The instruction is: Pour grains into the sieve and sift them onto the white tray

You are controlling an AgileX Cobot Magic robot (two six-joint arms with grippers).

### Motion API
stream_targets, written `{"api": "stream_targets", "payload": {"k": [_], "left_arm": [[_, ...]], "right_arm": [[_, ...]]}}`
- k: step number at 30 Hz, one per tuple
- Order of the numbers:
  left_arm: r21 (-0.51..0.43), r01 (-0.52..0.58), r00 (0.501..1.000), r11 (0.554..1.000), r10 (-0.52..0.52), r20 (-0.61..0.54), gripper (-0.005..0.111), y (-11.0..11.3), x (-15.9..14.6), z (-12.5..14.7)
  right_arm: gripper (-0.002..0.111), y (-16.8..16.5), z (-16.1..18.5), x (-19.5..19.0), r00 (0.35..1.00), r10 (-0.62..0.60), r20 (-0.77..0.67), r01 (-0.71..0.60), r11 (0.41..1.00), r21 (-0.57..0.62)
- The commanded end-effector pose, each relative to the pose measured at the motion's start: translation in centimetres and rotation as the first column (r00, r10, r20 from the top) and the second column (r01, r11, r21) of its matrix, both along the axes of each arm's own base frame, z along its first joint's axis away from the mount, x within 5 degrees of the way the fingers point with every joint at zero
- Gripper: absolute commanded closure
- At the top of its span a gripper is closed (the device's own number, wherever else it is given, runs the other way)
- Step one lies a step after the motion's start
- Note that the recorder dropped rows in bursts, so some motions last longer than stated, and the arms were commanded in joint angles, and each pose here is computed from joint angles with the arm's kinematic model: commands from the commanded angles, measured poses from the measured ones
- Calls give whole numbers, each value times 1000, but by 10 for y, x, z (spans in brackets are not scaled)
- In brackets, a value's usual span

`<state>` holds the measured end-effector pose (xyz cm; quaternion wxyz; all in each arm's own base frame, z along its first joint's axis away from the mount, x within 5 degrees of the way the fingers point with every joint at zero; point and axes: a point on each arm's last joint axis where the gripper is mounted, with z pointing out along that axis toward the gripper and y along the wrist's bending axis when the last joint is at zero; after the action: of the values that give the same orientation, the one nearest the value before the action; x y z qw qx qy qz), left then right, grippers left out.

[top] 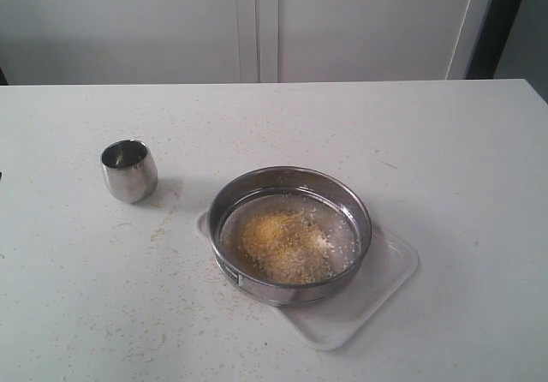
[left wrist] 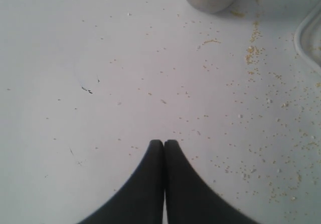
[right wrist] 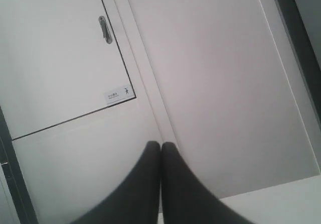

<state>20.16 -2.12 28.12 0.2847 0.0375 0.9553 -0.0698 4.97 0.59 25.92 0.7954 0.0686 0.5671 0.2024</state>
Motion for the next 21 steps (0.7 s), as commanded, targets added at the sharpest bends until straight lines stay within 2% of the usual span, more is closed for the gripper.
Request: {"api": "stream_targets", "payload": {"k": [1,6,16,20,21], "left_arm": [[-4,9,1000,1000,-9,-11,107,-2,-3,-1],[-4,9,1000,1000,-9,-13,107,-2,-3,-1],[-4,9,1000,1000,-9,-13,107,-2,-3,-1],[-4,9,1000,1000,-9,-13,107,-2,-3,-1],[-4,9,1000,1000,-9,-13,107,-2,-3,-1]], "right_arm": [[108,2,15,9,1000,-22,-16,21,997,-73],[108,4,33,24,998,-45,-48,38,989,-145],[108,13,40,76,958,-72,-277,-14,955,-296],[108,17,41,106,891,-100,-442,-76,928,-365],[108,18,41,115,854,-114,-508,-109,915,-389]]}}
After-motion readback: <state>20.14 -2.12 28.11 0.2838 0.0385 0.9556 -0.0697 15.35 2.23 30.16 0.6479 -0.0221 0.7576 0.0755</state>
